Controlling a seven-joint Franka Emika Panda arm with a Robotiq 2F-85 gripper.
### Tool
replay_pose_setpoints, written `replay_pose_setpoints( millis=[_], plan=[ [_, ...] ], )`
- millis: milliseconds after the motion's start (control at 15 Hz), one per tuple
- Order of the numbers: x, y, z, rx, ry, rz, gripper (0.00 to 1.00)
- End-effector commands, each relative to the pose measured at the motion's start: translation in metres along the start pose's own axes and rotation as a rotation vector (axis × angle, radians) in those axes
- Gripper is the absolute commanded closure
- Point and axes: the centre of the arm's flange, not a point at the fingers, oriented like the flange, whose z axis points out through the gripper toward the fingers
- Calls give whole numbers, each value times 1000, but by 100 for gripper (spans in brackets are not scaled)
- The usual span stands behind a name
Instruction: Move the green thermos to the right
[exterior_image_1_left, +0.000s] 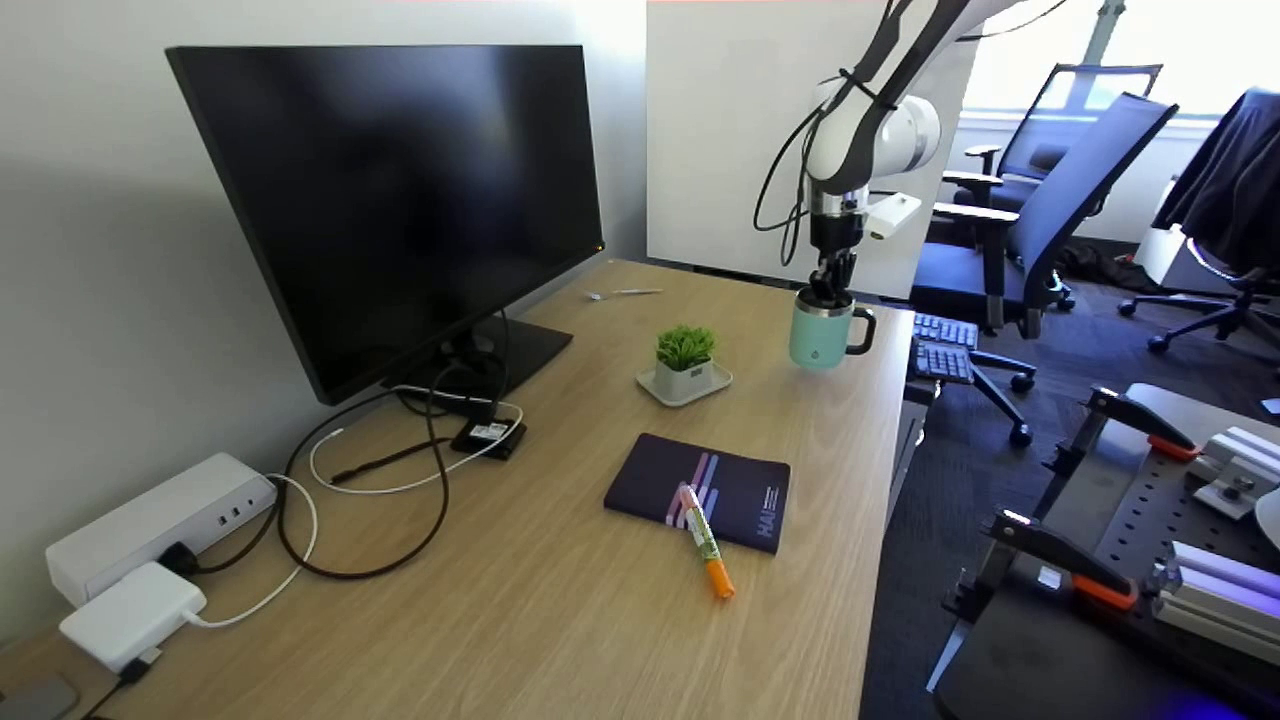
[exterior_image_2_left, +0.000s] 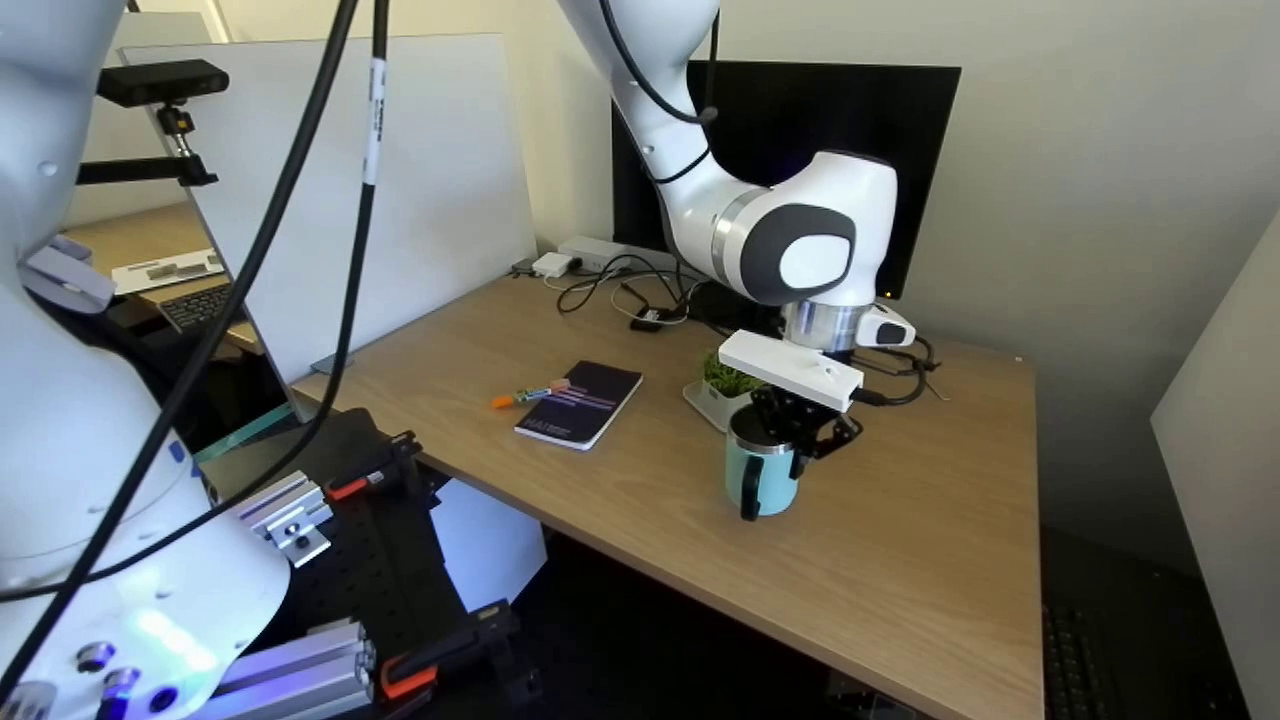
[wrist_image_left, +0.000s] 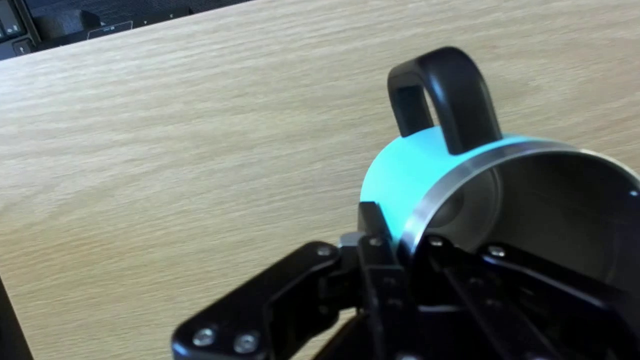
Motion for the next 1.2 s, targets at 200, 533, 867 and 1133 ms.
replay_pose_setpoints(
  millis=[200,533,867,1133],
  plan=[
    [7,22,11,-20,2,22,98],
    [0,35,23,-14,-5,48,98],
    [-2,35,33,1,-5,62,98],
    [-3,35,33,10,-15,83,65]
  ],
)
